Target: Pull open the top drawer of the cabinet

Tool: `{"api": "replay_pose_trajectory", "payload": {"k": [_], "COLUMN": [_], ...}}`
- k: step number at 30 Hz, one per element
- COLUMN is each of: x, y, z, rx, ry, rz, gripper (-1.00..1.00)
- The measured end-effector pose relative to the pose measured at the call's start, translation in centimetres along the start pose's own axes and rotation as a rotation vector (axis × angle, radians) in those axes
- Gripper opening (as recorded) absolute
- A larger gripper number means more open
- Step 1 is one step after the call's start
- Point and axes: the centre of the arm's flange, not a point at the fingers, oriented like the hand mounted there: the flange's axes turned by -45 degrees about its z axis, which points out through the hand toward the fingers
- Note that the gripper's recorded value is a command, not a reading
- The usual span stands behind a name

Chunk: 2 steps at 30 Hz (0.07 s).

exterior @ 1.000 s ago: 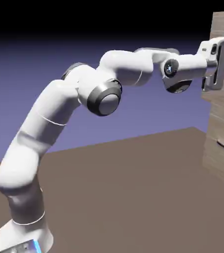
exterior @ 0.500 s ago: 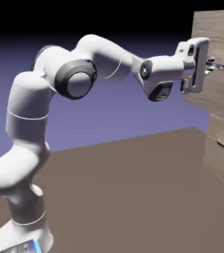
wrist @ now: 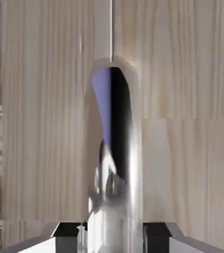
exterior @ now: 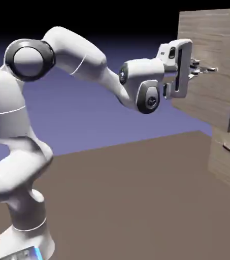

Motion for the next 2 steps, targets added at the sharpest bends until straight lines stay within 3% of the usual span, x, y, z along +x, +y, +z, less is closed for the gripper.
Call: {"api": "replay_pose_trajectory", "payload": {"k": [2], "x": [1.1], "y": [0.5], "z": [-0.3], "rx": [0.01], "ry": [0.025], "rz": [-0.02], "gripper": [1.0]}}
